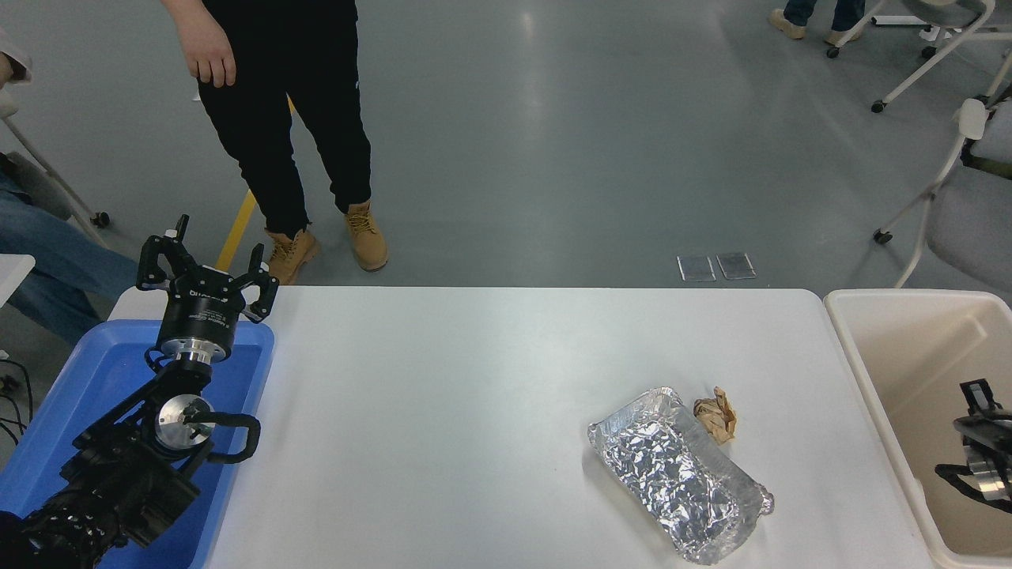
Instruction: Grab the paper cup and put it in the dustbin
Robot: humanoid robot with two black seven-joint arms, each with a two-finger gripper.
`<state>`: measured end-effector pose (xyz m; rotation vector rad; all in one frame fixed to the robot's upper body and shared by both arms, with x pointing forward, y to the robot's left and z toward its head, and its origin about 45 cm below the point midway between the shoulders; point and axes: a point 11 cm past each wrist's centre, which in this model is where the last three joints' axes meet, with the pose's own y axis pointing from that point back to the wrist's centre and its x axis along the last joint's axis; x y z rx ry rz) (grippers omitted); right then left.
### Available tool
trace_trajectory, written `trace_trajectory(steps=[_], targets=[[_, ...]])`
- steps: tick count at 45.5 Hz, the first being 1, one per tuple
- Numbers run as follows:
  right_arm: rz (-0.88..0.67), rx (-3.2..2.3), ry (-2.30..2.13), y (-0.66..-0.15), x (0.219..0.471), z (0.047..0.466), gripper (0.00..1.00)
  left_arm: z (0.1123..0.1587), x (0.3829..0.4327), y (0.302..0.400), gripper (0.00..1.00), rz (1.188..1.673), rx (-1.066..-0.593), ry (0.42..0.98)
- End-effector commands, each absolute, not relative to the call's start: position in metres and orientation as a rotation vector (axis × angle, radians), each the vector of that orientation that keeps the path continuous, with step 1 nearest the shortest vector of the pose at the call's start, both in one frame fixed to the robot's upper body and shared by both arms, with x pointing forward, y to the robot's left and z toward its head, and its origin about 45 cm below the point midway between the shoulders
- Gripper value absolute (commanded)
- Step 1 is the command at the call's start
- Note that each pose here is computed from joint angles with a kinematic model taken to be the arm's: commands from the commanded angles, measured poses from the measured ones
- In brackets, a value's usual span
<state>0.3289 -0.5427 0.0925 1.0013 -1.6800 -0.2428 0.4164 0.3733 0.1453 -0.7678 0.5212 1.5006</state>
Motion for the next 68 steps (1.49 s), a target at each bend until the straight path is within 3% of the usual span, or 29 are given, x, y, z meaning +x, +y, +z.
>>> trace_trajectory(steps=[1,13,20,25,40,51,68], targets=[[-0.050,1.109,-1.568,-0.520,0.394,0.152,1.00,0.1455,0.4165,0.3733,0.99,1.499,-0.770,0.521],[0.104,1.354,-1.388,-0.428,0.472,0.222,1.00,0.1458,0.4164,0.3741,0.99,1.500,-0.769,0.520],[0.153,1.526,-1.240,-0.365,0.500,0.266,1.00,0.1454,0.4164,0.3731,0.99,1.499,-0.768,0.521],[0.191,1.588,-1.039,-0.325,0.504,0.281,1.00,0.1455,0.4165,0.3733,0.99,1.499,-0.770,0.521],[0.183,1.642,-0.558,-0.251,0.453,0.293,1.00,0.1453,0.4164,0.3732,0.99,1.500,-0.767,0.521],[0.089,1.696,-0.306,-0.235,0.381,0.320,1.00,0.1453,0.4164,0.3732,0.99,1.500,-0.767,0.521],[0.069,1.724,-0.273,-0.234,0.355,0.341,1.00,0.1453,0.4164,0.3732,0.99,1.500,-0.767,0.521]])
